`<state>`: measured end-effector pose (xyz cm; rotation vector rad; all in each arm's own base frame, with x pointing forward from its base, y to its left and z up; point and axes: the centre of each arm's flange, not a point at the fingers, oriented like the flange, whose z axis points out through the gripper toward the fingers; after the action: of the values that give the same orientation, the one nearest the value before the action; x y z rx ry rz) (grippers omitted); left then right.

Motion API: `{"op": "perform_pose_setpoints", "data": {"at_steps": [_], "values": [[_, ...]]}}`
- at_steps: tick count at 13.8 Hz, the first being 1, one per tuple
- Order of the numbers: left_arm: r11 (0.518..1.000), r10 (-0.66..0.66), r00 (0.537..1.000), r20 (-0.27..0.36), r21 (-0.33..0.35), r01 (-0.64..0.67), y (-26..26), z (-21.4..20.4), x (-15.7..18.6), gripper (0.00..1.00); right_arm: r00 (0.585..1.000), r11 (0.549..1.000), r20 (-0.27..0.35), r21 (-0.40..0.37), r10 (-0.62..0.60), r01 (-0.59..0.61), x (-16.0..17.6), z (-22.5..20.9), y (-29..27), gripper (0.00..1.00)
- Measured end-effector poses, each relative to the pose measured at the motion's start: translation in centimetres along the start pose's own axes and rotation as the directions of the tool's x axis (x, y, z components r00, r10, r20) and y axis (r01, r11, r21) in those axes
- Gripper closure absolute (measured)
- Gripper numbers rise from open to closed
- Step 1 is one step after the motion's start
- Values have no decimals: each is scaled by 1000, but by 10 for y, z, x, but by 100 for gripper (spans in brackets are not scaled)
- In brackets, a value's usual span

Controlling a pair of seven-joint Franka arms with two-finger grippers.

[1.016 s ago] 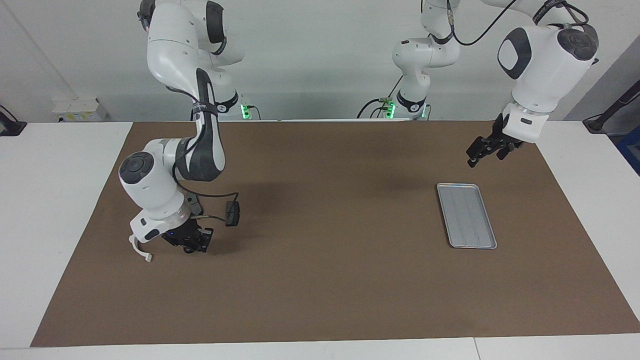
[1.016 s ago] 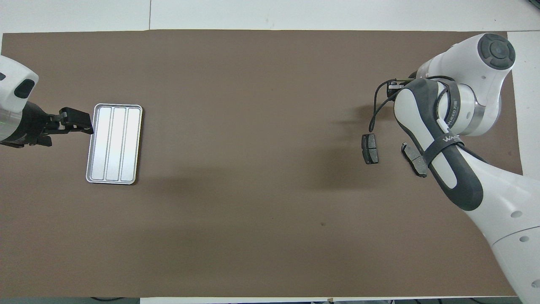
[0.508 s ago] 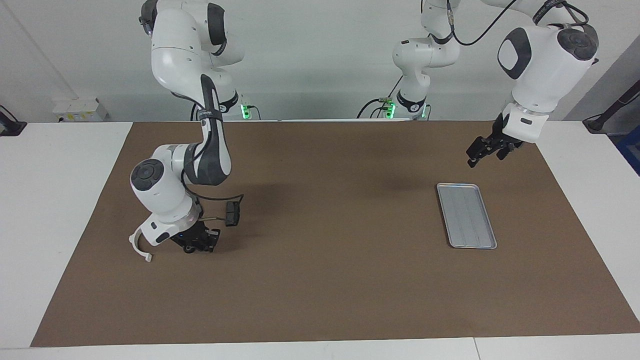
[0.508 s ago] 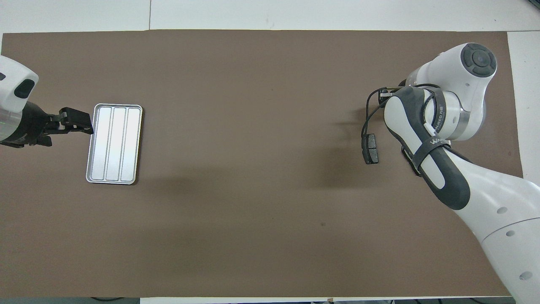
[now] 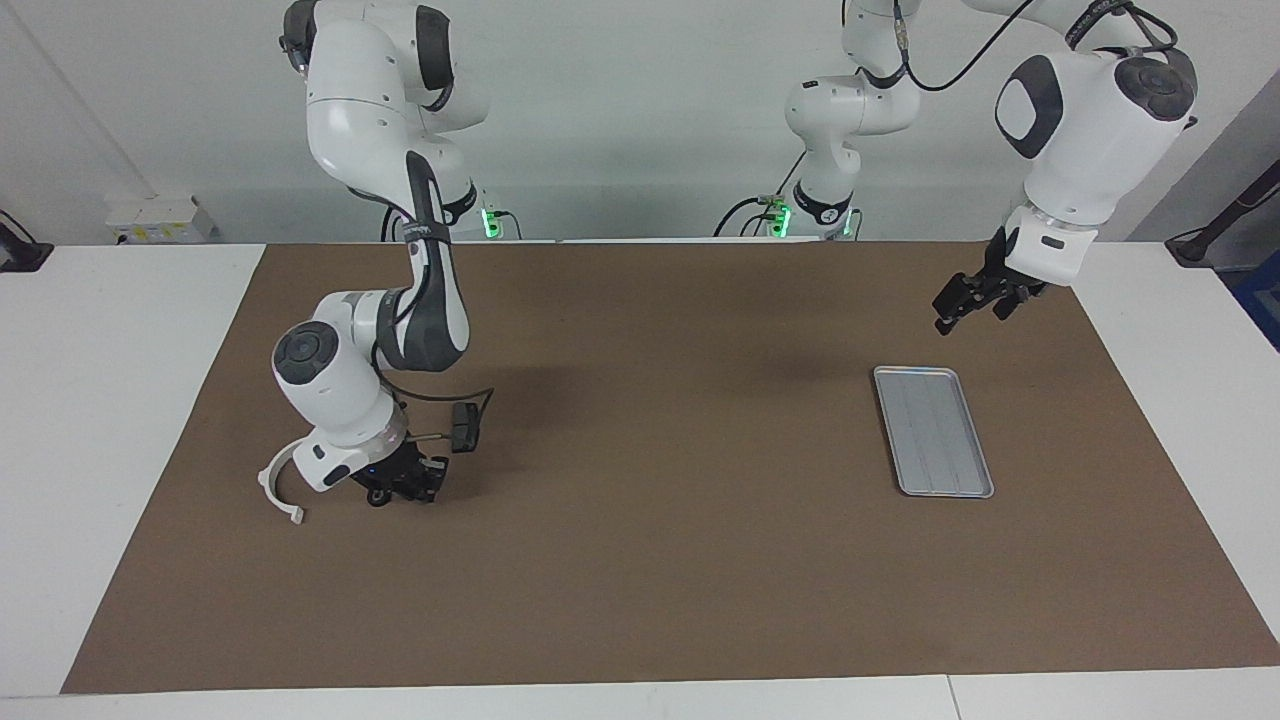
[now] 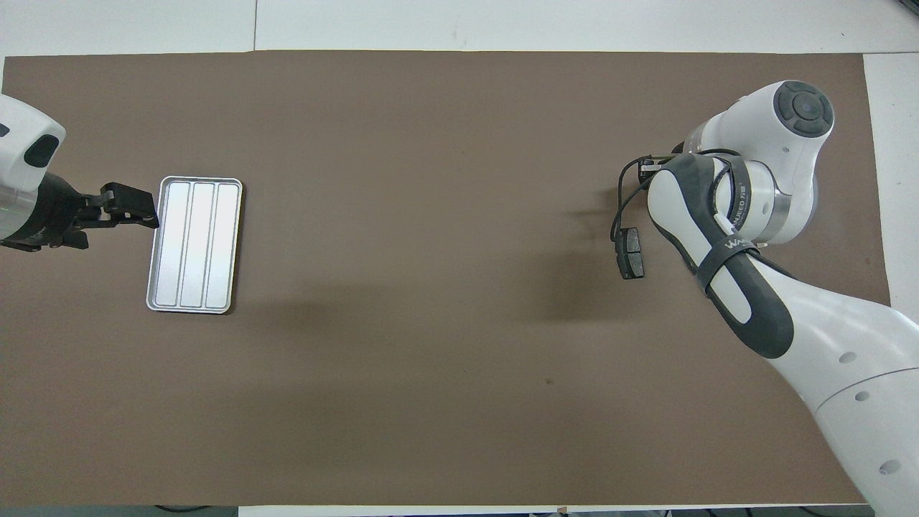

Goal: Place bearing gear from tray to pile

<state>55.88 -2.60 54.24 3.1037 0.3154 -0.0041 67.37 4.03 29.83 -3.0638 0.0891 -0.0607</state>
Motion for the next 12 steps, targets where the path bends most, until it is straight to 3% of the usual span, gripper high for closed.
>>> {"op": "perform_pose_setpoints", "data": {"at_steps": [12], "values": [[1000, -2, 1000, 0, 0, 2, -1, 0, 0, 0, 1000, 1000, -5, -4, -5, 5, -4, 8, 3, 72]]}}
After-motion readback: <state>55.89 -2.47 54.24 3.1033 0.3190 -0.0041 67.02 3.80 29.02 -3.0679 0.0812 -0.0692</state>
